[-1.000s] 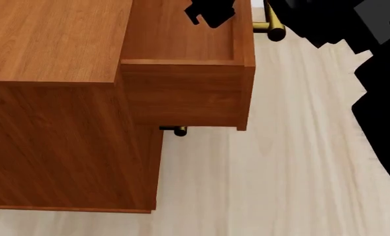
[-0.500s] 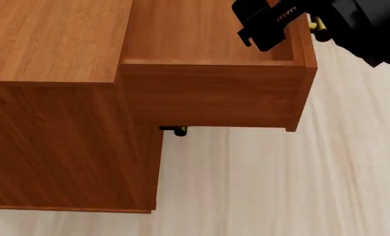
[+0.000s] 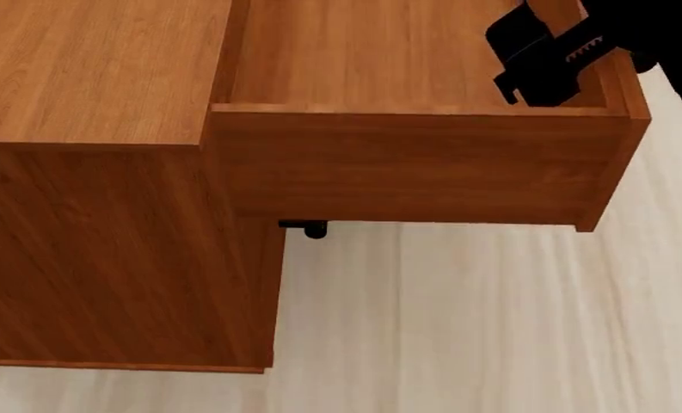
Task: Close the bottom drawer of the cabinet and open the top drawer.
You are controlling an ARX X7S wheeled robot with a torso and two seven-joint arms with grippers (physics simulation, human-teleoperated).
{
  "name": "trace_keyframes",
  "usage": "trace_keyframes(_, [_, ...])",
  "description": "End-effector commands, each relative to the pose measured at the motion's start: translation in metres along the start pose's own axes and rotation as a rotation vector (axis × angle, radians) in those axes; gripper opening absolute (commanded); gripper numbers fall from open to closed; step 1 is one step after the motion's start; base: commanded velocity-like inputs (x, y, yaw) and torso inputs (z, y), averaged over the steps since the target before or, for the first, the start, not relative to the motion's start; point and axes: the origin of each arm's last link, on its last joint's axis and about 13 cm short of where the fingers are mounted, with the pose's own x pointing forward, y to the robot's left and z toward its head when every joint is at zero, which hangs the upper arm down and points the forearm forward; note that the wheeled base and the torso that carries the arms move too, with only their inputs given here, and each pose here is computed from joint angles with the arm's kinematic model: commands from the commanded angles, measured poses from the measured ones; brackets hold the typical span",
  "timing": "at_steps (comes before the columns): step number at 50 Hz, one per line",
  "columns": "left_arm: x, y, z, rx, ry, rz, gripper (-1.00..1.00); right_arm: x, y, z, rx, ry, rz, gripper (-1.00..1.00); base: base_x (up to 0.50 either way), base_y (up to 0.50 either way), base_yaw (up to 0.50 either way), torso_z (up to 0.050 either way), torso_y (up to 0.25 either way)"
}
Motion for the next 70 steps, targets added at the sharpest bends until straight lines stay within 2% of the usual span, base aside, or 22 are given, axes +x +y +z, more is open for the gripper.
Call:
trace_keyframes(1, [0.000,-0.001,0.000,-0.001,0.000,-0.002,1.00,-0.005,-0.017,-0.014,0.020,0.064,-0.065,1.00,0.00,0.00,0.00,0.000,0.000])
trace_keyframes(18, [0.002,-0.003,0.000,-0.002,-0.001,-0.010,1.00,-0.019,-0.039,-0.025,0.085,0.077,-0.157,1.00,0.00,0.00,-0.01,0.000,0.001])
trace_keyframes(54, [0.003,-0.003,0.009,-0.002,-0.020,-0.011,1.00,-0.068,-0.069,0.011,0.136,-0.075,-0.250,1.00,0.00,0.00,0.00,0.000,0.003])
trace_keyframes(70, [0.002,-0.003,0.011,-0.004,-0.026,-0.010,1.00,-0.098,-0.078,0.011,0.166,-0.133,-0.278,1.00,0.00,0.00,0.00,0.000,0.000])
